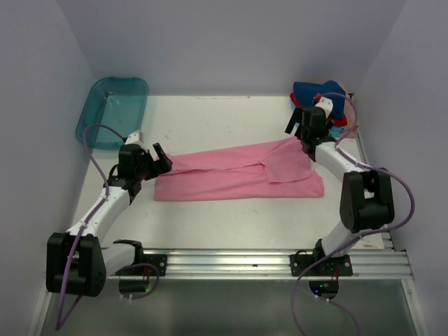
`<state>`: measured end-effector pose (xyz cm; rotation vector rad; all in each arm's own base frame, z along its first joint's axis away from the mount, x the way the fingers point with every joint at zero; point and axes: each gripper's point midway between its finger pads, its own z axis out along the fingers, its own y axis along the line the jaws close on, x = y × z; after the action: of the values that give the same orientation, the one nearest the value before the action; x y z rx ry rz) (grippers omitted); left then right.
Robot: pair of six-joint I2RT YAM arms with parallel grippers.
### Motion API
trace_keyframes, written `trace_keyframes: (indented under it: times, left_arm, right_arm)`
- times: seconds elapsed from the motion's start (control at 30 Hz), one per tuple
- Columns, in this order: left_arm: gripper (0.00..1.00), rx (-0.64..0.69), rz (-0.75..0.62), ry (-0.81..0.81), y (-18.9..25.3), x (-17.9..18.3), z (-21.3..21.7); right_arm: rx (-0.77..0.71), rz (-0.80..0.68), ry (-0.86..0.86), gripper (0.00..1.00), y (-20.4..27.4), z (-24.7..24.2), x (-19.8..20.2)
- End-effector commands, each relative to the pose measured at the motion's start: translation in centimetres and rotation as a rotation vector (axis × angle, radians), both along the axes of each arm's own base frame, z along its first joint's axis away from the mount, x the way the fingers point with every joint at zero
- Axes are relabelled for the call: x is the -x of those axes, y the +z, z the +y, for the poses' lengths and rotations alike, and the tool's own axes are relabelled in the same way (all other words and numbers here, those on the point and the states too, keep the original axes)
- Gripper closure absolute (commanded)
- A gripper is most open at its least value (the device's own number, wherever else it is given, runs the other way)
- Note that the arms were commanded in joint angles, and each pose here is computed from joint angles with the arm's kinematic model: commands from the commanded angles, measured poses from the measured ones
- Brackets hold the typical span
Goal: Fold and stack the t-shirts
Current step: Fold the tshirt
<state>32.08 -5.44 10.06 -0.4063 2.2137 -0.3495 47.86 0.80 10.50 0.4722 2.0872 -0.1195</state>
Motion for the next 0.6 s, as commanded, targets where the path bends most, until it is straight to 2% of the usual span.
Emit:
trace_keyframes:
  times: [0.0,0.13,0.27,0.37,0.43,0.57]
  left_arm:
    - [0.00,0.037,-0.100,-0.022,2.0,-1.9,-0.9]
    - [0.00,0.032,-0.011,0.007,-0.2,-2.8,-0.7]
    - [0.01,0.030,0.084,0.019,-3.3,-3.8,-0.8]
    - [0.04,0.045,0.103,0.016,-4.1,-4.2,-1.1]
    - [0.06,0.059,0.063,0.005,-3.6,-4.9,-1.4]
    - [0.16,0.079,0.046,-0.011,-3.1,-4.7,-1.8]
  right_arm:
    - [-0.046,-0.220,0.096,0.01,8.0,3.2,0.6]
    - [-0.076,-0.144,0.223,0.01,6.8,7.1,4.6]
    - [-0.105,-0.128,0.331,0.01,6.7,10.2,7.9]
    - [-0.101,-0.091,0.376,0.01,6.0,11.0,10.4]
    - [-0.092,-0.070,0.386,0.01,5.3,11.0,11.5]
    - [-0.069,-0.060,0.391,0.02,5.1,10.5,12.3]
